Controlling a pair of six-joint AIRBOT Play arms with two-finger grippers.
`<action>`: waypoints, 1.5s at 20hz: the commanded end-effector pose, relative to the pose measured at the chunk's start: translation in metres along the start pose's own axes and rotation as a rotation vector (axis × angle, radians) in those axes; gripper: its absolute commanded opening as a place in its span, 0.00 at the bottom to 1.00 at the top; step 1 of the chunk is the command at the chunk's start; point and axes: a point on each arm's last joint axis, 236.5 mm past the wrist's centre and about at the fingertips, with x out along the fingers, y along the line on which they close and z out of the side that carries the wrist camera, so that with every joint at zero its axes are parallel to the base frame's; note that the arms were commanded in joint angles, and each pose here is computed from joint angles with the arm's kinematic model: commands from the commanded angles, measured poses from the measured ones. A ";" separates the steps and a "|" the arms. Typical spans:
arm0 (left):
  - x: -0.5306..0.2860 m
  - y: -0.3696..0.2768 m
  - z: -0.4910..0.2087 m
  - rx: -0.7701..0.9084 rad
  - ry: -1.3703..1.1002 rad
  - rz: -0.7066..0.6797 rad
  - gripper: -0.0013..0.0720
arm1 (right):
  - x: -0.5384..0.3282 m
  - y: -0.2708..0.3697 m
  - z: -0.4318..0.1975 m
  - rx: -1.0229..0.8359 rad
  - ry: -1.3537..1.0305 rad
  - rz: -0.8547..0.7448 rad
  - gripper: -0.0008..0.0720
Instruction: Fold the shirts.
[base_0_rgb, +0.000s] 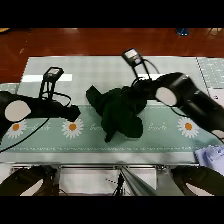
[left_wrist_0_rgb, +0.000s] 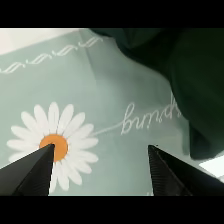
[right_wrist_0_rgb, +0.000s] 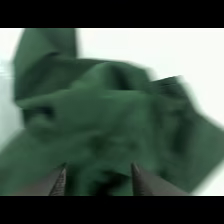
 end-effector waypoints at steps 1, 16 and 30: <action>0.020 0.017 0.023 -0.067 -0.060 0.005 1.00 | -0.054 -0.091 -0.011 0.000 0.012 -0.250 0.69; 0.140 0.019 0.081 -0.550 0.076 -0.491 1.00 | -0.111 -0.243 -0.100 0.516 0.094 -0.330 0.69; 0.138 0.044 0.070 -0.547 0.258 -0.599 0.79 | -0.111 -0.238 -0.105 0.480 0.126 -0.313 0.69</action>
